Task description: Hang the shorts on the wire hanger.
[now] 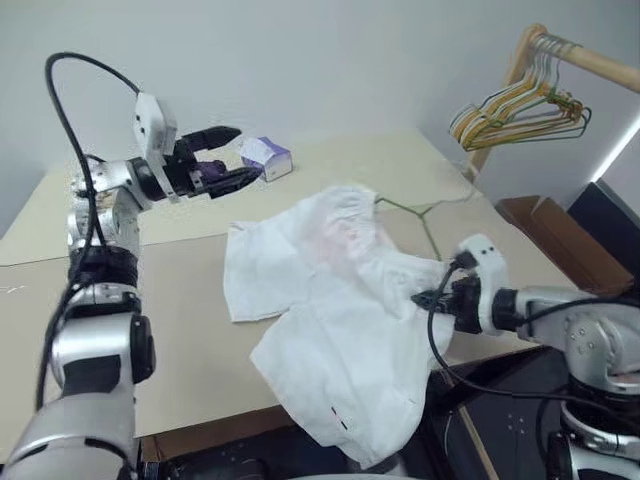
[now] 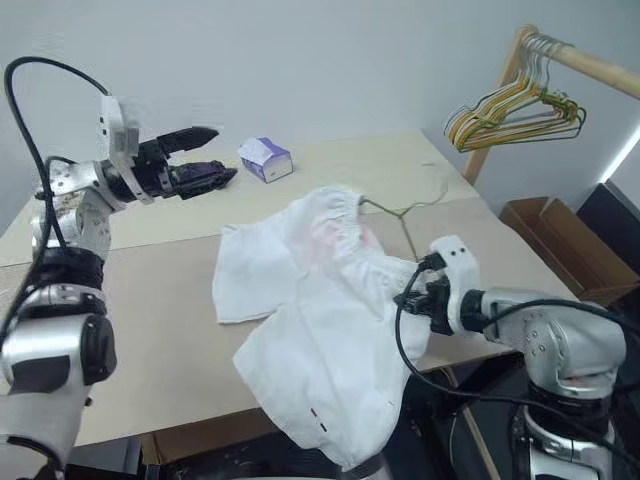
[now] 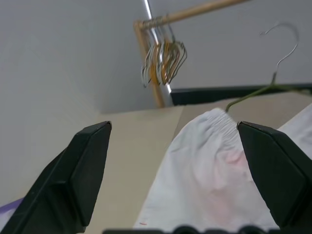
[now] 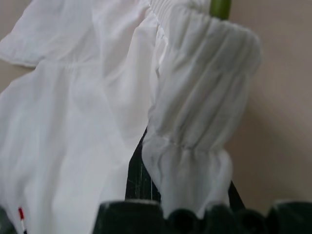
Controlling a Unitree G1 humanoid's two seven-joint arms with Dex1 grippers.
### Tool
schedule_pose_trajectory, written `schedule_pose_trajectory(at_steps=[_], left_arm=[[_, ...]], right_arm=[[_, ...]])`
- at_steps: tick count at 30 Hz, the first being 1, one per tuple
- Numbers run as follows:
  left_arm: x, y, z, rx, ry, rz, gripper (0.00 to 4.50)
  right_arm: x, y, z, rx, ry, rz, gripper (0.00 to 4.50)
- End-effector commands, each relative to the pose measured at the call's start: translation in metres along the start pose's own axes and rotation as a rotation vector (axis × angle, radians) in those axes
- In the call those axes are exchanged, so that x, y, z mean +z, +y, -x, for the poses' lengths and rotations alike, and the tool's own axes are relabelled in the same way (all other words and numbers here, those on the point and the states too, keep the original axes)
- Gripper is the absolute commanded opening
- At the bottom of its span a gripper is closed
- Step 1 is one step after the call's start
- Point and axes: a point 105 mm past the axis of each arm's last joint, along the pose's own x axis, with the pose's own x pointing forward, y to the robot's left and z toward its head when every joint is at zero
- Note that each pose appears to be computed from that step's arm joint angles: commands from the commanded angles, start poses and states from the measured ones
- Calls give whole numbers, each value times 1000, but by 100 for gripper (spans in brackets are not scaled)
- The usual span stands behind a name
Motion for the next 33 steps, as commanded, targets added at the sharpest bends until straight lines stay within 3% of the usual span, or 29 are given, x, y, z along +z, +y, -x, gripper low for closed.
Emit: schedule_pose_trajectory(at_steps=[1, 4, 12, 21, 26, 33], left_arm=[[27, -31, -19, -48, -101, 130, 445], [36, -46, -25, -52, -156, 198, 445], [54, -70, -32, -93, -288, 181, 445], [67, -76, -32, -144, -325, 125, 445], [64, -71, -31, -132, -316, 115, 445], [60, -72, -30, -125, -307, 106, 445]], right_arm=[[17, -24, 22, -187, -126, -32, 0], [19, -40, 34, -276, -169, -81, 0], [29, -92, 75, -573, -232, -186, 0], [65, -135, 119, -784, -383, -396, 0], [72, -161, 138, -849, -423, -622, 0], [75, -173, 145, -832, -451, -805, 0]])
